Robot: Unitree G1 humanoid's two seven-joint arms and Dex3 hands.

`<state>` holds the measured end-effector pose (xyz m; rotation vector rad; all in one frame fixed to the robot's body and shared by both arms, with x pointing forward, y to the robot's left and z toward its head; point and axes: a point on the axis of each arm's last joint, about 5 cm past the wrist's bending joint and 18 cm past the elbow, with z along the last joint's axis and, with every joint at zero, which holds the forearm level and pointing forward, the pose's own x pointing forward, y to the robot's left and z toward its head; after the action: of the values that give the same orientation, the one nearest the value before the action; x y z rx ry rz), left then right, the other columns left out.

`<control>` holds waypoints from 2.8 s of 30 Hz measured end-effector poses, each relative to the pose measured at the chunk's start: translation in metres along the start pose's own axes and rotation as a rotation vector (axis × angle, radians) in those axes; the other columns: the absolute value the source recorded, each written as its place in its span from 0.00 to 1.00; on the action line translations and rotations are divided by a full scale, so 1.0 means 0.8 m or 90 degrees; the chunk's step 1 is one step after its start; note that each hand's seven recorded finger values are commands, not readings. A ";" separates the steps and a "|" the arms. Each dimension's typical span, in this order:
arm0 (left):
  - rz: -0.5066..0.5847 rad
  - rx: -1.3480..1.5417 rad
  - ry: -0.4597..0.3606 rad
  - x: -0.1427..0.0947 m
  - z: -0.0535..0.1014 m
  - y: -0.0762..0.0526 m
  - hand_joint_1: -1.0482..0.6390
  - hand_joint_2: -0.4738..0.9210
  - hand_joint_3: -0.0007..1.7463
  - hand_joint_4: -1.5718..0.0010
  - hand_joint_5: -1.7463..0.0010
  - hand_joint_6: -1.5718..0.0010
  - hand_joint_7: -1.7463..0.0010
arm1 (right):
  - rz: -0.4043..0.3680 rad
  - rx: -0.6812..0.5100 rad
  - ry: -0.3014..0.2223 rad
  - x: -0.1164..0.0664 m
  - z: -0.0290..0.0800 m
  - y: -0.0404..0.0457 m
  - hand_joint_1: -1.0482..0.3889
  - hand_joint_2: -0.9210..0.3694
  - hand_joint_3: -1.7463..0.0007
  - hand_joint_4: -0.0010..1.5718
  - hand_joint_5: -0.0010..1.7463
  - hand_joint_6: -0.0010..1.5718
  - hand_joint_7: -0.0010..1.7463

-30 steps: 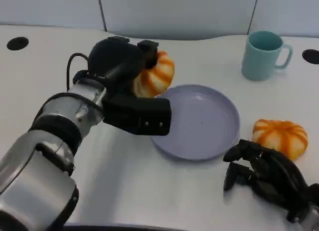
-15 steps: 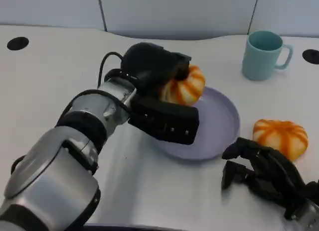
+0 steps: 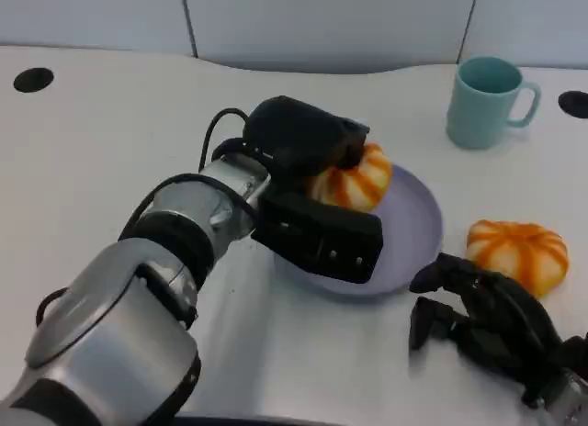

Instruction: Grasp the bread from the table and place it into the plate.

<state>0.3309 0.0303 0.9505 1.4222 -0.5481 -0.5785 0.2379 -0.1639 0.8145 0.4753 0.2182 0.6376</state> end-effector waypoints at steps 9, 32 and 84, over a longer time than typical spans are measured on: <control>-0.022 0.026 0.000 0.002 0.005 -0.004 0.24 0.99 0.06 0.72 0.11 0.78 0.21 | 0.001 0.014 -0.002 0.001 -0.003 0.002 0.40 0.00 0.95 0.42 0.93 0.45 0.61; -0.203 0.084 0.067 0.004 0.007 -0.007 0.03 1.00 0.26 1.00 0.88 1.00 0.63 | 0.011 0.023 -0.010 0.000 -0.004 0.000 0.40 0.00 0.96 0.42 0.91 0.48 0.56; -0.013 -0.488 0.069 -0.037 -0.055 0.001 0.10 1.00 0.20 0.94 0.24 0.95 0.39 | 0.004 -0.032 -0.005 -0.002 -0.002 0.000 0.36 0.00 0.93 0.40 0.90 0.46 0.61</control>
<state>0.3382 0.0825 0.9479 0.7243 -0.1824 -0.6318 0.2362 -0.1645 0.8133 0.4307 0.1922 0.6464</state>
